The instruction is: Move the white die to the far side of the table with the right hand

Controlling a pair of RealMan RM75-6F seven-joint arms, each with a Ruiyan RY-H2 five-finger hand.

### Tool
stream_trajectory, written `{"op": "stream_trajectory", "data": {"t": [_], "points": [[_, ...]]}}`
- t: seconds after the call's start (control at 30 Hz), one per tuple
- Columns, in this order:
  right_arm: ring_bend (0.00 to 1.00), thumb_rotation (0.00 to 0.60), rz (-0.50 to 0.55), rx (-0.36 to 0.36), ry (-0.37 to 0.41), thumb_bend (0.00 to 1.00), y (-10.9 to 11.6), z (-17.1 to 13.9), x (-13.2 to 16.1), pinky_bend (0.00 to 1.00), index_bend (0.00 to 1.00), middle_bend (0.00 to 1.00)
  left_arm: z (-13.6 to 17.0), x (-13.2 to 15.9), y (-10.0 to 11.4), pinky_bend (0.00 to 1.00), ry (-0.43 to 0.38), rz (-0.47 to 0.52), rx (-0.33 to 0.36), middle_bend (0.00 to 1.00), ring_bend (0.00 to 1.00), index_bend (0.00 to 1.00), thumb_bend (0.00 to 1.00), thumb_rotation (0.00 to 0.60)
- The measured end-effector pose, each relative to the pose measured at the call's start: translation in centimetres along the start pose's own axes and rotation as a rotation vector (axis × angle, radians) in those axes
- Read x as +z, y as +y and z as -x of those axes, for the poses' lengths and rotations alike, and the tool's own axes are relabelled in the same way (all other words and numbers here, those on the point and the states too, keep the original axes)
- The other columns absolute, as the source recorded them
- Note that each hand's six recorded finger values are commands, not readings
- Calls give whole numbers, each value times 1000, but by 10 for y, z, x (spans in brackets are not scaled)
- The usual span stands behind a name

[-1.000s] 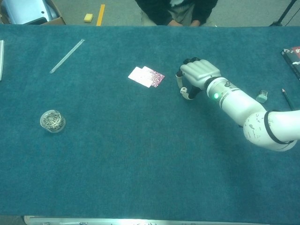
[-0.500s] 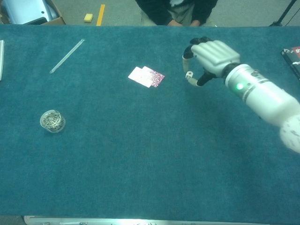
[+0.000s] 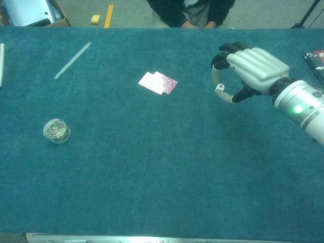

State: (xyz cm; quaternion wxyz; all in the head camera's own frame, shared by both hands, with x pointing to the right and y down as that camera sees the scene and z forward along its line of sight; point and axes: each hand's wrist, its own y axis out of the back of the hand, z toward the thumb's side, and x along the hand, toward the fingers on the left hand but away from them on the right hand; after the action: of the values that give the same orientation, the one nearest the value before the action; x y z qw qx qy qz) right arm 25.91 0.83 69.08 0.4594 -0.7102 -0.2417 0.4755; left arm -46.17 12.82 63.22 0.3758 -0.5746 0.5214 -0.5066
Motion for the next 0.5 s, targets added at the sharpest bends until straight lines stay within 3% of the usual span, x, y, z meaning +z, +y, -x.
{"op": "stream_trajectory", "data": {"t": [0.2,0.37,0.43,0.5], "points": [[16,600,-9,49,-6,313,-8,2,3,0,519,274,1,-2,2,109,8,0,4,211,143,283,392,600],[16,600,28,-31,19,313,2,13,14,0,519,262,1,-3,3,109,8,2,8,211,143,283,393,600],[10,600,50,-99,44,313,9,18,20,0,447,201,1,-3,3,109,7,2,9,211,143,283,393,600],[0,600,79,-190,85,312,18,24,29,0,260,125,2,-3,3,109,7,3,11,211,143,283,393,600]]}}
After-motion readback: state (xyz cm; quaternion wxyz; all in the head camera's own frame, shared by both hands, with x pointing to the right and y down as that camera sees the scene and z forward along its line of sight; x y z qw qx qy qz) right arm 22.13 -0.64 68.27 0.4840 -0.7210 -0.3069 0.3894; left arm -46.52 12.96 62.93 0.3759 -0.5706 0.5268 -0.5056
